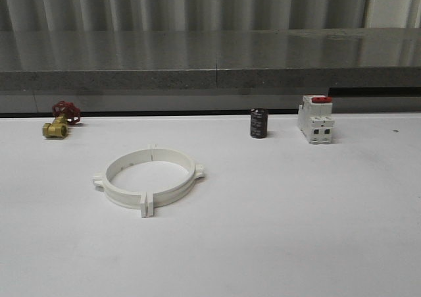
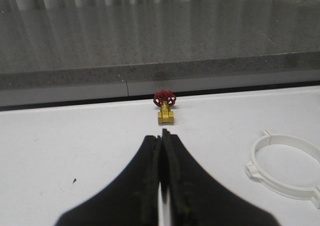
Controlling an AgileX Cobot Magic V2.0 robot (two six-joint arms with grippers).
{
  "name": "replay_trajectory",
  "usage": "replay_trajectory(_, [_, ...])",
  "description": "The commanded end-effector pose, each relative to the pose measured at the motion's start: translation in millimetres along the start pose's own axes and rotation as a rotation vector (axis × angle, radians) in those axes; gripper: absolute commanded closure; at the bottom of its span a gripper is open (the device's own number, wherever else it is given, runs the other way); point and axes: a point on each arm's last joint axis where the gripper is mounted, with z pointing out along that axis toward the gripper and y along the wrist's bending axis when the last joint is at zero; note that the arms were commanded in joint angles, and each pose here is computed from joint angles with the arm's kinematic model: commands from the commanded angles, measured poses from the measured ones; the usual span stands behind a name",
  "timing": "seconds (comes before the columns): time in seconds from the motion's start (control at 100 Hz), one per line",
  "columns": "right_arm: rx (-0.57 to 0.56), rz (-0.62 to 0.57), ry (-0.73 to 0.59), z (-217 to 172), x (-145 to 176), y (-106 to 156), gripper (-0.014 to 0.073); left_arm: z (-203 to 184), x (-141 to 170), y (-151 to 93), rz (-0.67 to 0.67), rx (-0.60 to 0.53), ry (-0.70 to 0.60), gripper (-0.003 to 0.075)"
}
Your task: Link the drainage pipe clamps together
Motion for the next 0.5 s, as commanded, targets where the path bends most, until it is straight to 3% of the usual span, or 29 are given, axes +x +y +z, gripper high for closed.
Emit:
replay_trajectory(0.0, [0.001,-0.010,-0.110,-3,-13,0,0.0661,1,-7,0,0.011,-0.010,-0.141,0.0741])
replay_trajectory(0.11, [0.001,-0.010,-0.110,-3,-13,0,0.0661,2,11,-2,0.017,-0.005,-0.121,0.0741])
replay_trajectory(0.49, [0.001,-0.010,-0.110,-3,-13,0,0.0661,-1,66,-2,-0.030,-0.073,-0.235,0.0741])
